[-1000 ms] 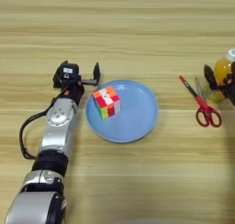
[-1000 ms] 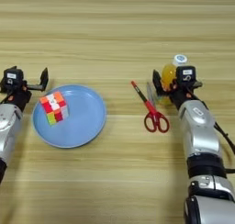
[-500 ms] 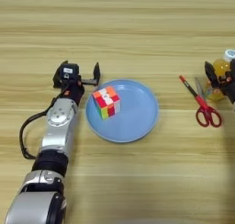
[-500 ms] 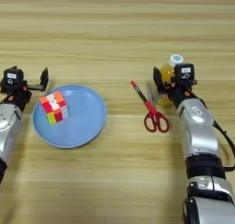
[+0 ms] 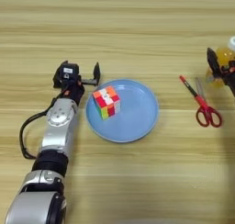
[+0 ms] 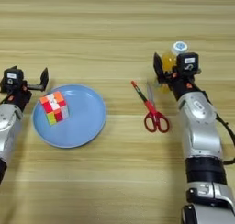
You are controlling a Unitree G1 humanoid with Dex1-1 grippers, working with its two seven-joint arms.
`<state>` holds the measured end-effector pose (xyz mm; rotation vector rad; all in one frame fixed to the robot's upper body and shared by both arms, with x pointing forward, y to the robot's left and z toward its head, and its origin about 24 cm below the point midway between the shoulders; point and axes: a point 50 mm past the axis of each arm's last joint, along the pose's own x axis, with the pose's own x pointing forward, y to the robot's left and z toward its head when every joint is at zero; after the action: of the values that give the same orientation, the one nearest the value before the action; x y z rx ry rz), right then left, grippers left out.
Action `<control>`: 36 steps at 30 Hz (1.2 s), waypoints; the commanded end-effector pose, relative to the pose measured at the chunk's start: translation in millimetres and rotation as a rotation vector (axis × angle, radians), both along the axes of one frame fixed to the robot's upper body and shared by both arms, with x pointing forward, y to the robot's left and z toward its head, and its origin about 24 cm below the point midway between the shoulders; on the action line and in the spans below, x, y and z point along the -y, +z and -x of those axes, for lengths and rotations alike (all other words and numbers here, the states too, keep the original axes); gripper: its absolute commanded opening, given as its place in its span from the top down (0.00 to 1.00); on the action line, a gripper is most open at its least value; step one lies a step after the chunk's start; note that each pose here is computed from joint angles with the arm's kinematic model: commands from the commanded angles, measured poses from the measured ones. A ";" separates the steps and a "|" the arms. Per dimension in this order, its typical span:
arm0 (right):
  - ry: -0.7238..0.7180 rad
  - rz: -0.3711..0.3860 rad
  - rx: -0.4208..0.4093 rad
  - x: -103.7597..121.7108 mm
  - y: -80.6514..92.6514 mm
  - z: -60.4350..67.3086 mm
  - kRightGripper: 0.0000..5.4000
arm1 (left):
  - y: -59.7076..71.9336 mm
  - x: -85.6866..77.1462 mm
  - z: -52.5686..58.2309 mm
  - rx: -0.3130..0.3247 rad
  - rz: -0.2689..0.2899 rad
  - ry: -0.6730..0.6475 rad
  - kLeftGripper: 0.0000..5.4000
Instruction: Move the objects on the table
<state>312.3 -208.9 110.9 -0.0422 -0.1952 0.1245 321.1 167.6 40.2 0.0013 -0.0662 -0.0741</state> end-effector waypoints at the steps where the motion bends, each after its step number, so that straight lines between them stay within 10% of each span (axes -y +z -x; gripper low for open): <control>1: 0.067 -0.002 0.006 -18.5 4.1 0.7 0.35 | 3.1 1.2 -2.2 0.004 -0.014 -0.004 0.00; 36: 0.279 -0.021 -0.232 -71.2 -47.6 3.1 0.35 | 2.9 1.7 -1.4 0.005 -0.014 -0.005 0.00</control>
<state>308.4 -139.5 69.8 -0.0055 -0.0167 0.3936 321.1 166.4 40.1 0.0029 -0.0657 -0.0778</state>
